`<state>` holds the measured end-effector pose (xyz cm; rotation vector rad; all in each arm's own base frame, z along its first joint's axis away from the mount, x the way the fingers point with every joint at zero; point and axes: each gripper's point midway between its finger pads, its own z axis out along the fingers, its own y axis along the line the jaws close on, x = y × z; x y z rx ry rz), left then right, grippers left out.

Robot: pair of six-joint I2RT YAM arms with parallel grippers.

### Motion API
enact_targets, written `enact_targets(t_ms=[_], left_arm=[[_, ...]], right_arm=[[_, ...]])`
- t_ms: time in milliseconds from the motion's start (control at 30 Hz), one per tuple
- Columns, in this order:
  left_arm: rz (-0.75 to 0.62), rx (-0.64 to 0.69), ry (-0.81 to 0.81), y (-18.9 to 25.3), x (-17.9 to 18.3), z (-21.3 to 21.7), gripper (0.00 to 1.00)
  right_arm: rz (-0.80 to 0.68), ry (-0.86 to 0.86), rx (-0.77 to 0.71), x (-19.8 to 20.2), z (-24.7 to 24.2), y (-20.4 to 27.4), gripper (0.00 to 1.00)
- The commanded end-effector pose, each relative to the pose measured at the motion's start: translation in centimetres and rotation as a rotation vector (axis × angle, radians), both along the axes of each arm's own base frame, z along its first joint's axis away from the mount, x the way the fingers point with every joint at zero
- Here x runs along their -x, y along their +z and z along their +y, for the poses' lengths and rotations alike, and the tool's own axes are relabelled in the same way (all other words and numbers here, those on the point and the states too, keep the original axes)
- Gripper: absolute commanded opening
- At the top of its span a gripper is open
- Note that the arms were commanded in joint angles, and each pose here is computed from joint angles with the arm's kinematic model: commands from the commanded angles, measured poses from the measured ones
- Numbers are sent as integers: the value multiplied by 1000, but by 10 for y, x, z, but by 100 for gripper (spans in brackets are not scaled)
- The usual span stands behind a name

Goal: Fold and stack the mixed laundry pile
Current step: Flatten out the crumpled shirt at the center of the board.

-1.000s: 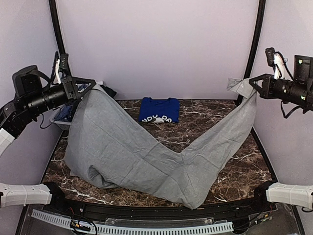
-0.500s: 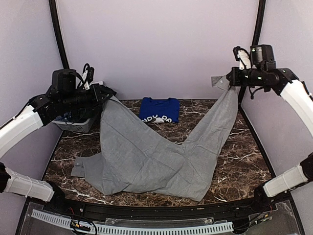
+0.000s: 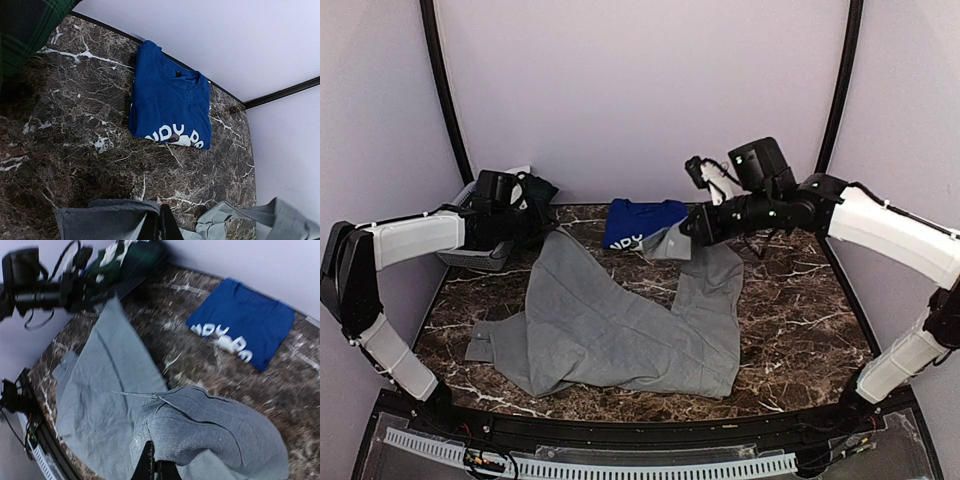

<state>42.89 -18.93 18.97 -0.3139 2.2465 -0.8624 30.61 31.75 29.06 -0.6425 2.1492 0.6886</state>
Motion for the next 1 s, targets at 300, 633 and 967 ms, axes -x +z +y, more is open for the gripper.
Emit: enact_targets(t_ms=[300,633,967], left_arm=[[-68,42,-29,19,-8,0,0],[-63,50,-28,15,-13,6,0],[-54,65,-21,10,-19,6,0]], right_arm=[[168,204,-28,87,14,-54,91],[296,307,-223,108,-6,-61,83],[241,371,189,133,77,-100,98]])
